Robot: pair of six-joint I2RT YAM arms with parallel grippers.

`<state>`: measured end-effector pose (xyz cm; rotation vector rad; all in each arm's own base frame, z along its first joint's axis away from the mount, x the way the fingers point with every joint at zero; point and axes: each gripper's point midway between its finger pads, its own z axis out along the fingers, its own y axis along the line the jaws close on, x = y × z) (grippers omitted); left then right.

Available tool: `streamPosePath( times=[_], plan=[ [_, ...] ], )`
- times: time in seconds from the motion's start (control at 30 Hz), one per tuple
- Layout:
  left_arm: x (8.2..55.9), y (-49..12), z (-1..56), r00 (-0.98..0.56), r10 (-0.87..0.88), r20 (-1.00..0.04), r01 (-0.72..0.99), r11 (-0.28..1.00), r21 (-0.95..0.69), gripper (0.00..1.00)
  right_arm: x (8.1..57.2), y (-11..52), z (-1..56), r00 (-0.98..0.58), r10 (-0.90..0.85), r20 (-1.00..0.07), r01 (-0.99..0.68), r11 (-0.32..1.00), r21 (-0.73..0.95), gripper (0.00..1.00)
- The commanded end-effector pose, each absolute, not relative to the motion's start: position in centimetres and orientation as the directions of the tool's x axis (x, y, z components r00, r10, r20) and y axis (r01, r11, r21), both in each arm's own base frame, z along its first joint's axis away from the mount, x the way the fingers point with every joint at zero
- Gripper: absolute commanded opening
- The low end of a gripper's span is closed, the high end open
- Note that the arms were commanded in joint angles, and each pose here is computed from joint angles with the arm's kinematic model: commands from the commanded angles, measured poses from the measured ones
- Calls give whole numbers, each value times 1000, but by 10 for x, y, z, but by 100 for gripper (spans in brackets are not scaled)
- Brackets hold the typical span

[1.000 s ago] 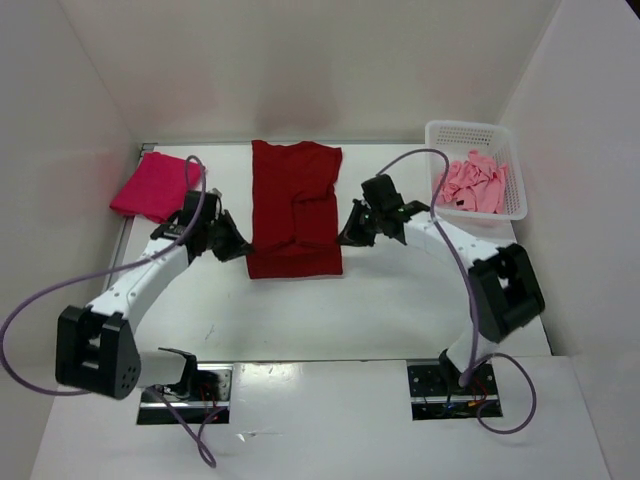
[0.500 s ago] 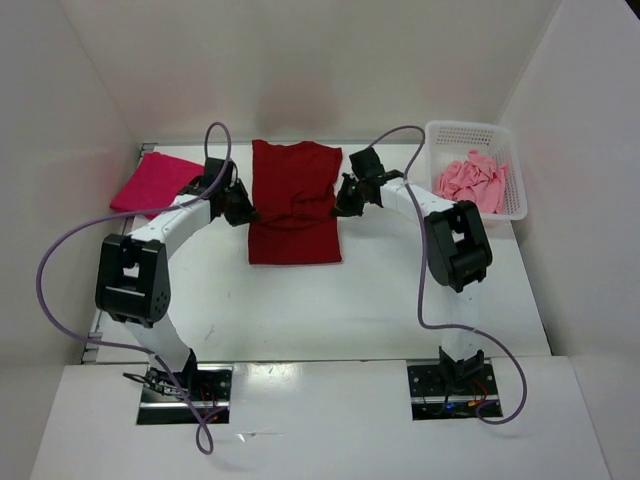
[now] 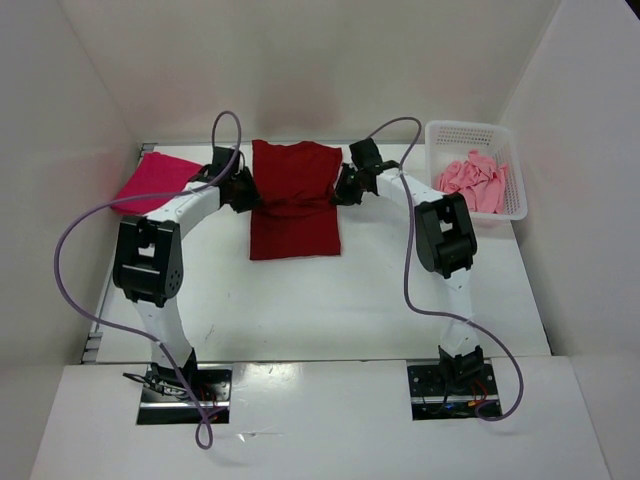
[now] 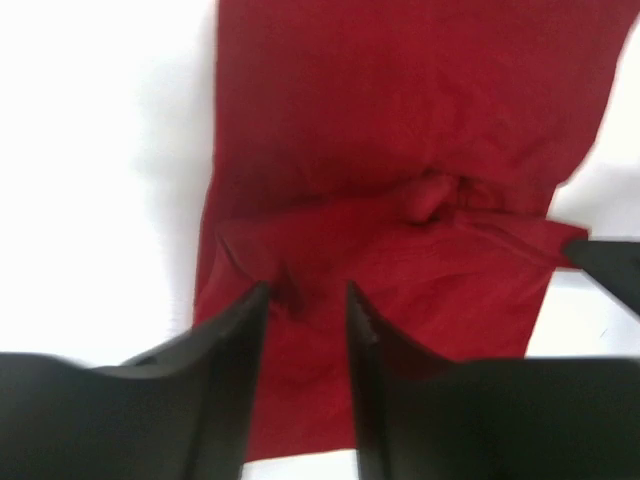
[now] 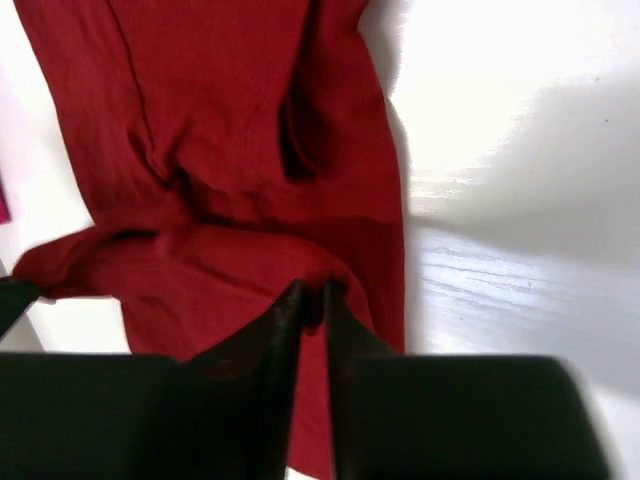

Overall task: Fold and stack the t-shirts
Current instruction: Fold the folded rectangular tshirt in 1/3 of the way

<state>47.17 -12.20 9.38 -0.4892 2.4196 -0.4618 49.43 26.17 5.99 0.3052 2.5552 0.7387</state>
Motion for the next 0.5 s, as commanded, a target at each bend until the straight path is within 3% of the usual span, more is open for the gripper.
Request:
streamPosePath(
  times=[0.0,0.07,0.13,0.23,0.3,0.47],
  plan=[
    [492,-113,105,-693,-445,-567,-227,881,-414,47,507,260,81,-851,328,-411,53,831,553,22],
    [496,-108,123,-666,-456,-590,-221,876,-428,59,512,262,99,-833,335,-441,30,823,568,31],
    [501,-97,147,-619,-474,-627,-219,870,-442,70,510,261,124,-815,341,-468,8,814,580,33],
    [495,-103,179,-573,-501,-649,-175,848,-500,72,499,257,146,-797,341,-499,-22,809,587,34],
    [479,-117,169,-621,-510,-595,-142,820,-554,63,481,268,142,-808,315,-498,-40,813,580,30],
    [426,-178,127,-722,-492,-487,-130,788,-602,35,447,310,115,-865,243,-439,-84,793,603,0]
  ],
)
